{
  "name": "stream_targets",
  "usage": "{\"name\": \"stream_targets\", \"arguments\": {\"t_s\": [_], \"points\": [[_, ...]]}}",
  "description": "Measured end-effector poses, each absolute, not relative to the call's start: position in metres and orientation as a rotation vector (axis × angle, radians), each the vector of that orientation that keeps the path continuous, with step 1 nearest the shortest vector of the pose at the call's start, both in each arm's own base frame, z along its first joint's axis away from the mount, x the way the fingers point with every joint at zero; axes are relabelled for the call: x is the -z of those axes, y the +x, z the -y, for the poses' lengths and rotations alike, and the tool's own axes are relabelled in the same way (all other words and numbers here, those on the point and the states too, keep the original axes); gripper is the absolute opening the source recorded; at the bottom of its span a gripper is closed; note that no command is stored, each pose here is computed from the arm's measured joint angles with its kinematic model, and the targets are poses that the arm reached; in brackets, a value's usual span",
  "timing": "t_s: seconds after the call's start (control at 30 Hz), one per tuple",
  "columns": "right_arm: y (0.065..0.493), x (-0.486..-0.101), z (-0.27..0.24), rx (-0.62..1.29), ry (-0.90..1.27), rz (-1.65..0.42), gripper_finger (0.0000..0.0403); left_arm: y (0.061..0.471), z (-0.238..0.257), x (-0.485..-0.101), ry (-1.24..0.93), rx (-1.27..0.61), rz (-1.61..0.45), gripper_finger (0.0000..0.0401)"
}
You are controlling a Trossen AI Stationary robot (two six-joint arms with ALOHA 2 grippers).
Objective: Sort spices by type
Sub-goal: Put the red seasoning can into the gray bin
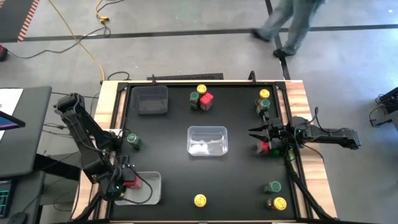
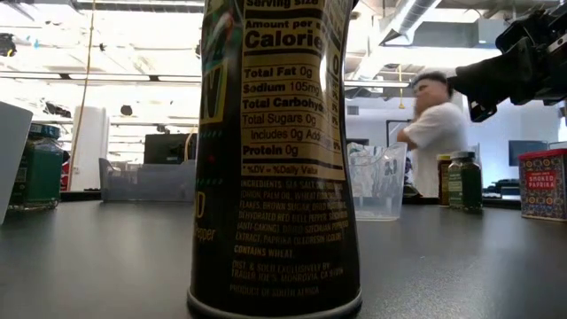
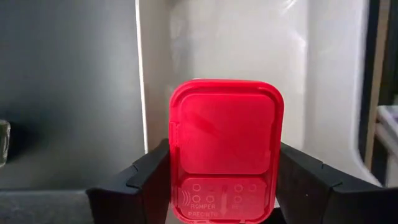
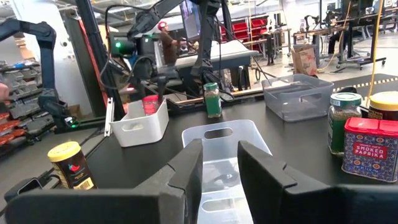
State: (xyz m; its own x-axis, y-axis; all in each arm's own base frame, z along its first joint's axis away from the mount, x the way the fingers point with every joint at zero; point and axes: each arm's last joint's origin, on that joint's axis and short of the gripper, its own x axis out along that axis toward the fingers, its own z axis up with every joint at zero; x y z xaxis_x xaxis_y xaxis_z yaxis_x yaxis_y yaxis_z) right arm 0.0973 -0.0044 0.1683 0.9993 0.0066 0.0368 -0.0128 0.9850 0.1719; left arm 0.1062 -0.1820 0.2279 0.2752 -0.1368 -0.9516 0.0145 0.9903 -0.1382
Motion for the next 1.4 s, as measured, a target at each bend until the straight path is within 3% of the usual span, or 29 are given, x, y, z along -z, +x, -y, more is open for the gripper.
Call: {"name": "stream_targets", "arguments": {"t_s": [1.4], "points": [[0.097, -0.168, 0.004, -0.010, 0.173, 0.036, 0.0132, 0.111, 0.191, -0.213, -0.118, -0.003, -1.325, 0.0237]]}}
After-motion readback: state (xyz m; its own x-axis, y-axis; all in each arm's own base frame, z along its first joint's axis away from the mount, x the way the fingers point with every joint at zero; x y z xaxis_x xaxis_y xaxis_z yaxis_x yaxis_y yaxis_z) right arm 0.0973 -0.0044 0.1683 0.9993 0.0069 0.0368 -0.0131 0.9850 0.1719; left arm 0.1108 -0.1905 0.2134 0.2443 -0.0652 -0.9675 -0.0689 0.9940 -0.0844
